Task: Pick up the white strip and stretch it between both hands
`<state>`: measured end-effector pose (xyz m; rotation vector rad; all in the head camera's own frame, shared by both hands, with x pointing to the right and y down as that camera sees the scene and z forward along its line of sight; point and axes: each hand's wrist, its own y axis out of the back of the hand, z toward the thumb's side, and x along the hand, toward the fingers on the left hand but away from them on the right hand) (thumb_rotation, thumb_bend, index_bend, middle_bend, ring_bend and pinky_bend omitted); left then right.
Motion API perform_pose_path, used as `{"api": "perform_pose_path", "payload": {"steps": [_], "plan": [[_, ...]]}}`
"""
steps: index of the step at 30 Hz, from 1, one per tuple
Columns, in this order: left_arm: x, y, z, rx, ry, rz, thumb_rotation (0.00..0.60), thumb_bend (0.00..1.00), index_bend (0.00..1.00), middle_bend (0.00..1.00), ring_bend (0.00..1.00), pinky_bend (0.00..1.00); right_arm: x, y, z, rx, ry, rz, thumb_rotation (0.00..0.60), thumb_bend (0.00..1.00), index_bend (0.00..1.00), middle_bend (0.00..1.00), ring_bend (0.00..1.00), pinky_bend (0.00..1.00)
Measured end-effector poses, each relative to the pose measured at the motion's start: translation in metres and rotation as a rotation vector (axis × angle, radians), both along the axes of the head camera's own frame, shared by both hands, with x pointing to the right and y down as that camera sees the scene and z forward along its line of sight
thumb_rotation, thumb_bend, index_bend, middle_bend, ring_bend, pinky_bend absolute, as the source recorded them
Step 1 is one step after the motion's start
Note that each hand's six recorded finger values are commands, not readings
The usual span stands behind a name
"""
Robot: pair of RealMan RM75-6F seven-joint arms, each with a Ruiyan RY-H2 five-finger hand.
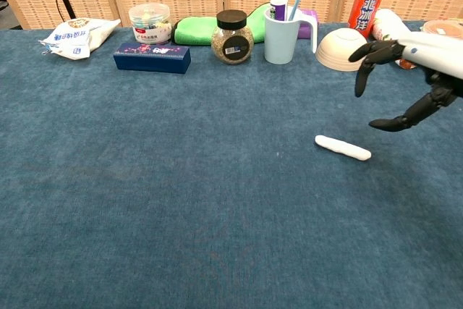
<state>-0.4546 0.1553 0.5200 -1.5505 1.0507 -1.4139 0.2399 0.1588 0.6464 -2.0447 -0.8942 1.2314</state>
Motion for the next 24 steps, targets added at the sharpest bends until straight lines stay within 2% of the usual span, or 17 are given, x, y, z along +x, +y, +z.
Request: {"api": "perform_pose_path", "payload": {"steps": [9,24], "plan": [[-0.005,0.000,-0.004,-0.001,-0.016,-0.011,0.200,0.40,0.22,0.10,0.12,0.08,-0.014,0.000,0.021,-0.010,0.010,-0.014,0.600,0.27,0.43,0.12,0.08,0.00],[-0.009,0.004,-0.007,-0.002,-0.018,-0.018,0.199,0.40,0.22,0.10,0.11,0.08,-0.013,0.010,0.049,-0.027,0.079,-0.022,0.600,0.27,0.45,0.14,0.08,0.00]]}}
